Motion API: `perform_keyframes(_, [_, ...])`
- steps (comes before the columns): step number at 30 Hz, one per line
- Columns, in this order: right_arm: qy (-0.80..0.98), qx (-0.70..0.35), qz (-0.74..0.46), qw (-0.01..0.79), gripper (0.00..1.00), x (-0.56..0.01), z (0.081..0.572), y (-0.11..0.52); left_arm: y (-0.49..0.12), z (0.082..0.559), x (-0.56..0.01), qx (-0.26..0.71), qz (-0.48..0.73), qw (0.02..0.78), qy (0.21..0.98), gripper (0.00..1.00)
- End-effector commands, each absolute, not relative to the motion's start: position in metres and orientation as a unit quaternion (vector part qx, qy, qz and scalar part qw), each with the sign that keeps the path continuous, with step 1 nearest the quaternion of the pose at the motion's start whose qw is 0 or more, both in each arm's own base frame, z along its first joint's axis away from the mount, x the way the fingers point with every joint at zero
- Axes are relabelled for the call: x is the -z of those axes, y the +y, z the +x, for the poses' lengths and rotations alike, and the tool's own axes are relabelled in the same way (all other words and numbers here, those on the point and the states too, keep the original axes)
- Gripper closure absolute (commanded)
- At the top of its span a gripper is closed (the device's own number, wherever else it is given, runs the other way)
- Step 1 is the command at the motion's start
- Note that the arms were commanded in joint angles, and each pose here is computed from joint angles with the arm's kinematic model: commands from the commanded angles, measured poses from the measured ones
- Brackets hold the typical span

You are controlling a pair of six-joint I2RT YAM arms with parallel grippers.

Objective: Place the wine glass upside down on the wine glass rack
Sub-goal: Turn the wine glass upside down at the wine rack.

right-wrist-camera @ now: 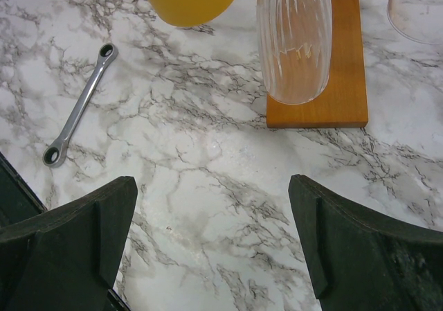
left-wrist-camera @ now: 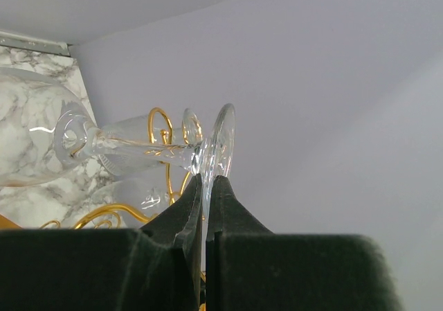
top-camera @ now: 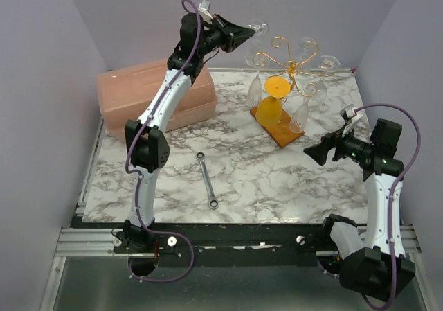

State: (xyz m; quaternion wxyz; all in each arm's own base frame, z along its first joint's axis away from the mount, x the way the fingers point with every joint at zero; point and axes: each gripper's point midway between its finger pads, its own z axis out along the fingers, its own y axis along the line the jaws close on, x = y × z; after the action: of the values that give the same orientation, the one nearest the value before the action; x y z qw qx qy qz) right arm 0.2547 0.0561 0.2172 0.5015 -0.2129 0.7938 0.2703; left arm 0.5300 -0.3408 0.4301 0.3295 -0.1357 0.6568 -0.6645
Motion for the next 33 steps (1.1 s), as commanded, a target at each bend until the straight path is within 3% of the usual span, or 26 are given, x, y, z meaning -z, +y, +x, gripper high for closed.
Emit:
perform_keyframes(1, [0.782,-0.272,-0.228,0.512,0.0,-0.222,0.253,0.059,-0.345,0.527,-0.457,0.686,-0.141,0.342,0.627,1.0])
perform_keyframes(33, [0.779,-0.269,-0.234,0.516,0.0,-0.224,0.251,0.059,-0.388,0.506,-0.451,0.705,-0.143,0.287,0.633,1.0])
